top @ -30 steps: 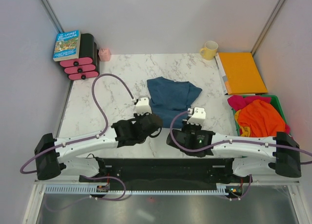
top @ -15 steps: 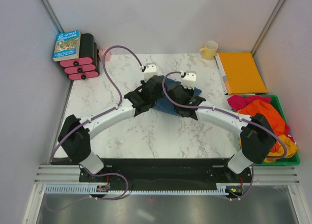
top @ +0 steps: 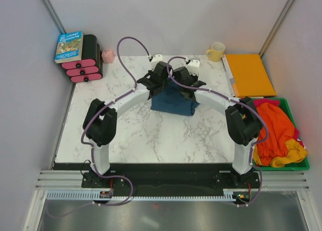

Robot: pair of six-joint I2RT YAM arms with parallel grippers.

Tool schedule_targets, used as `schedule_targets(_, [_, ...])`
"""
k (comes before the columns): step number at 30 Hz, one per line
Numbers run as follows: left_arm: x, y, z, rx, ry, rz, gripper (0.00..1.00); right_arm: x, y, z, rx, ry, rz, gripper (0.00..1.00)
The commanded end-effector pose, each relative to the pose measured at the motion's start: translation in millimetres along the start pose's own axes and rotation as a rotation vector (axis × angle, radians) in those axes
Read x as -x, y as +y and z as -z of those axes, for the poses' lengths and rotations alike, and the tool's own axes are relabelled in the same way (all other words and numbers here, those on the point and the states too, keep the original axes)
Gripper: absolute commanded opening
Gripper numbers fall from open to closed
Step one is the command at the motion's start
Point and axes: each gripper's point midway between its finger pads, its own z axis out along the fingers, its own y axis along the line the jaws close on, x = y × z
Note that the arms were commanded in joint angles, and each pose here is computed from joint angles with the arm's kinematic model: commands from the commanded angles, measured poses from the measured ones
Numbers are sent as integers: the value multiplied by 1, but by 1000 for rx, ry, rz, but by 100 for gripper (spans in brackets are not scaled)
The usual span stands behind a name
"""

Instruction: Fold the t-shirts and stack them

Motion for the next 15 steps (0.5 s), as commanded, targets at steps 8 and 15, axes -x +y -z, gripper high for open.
schedule_targets(8, [28,-20,-54,-54,-1,-20,2,3,11,-50,4,16,-20,0])
schedule_targets(15, [27,-18,-65,-49,8,-11,7,4,15,-63,8,14,-15,5])
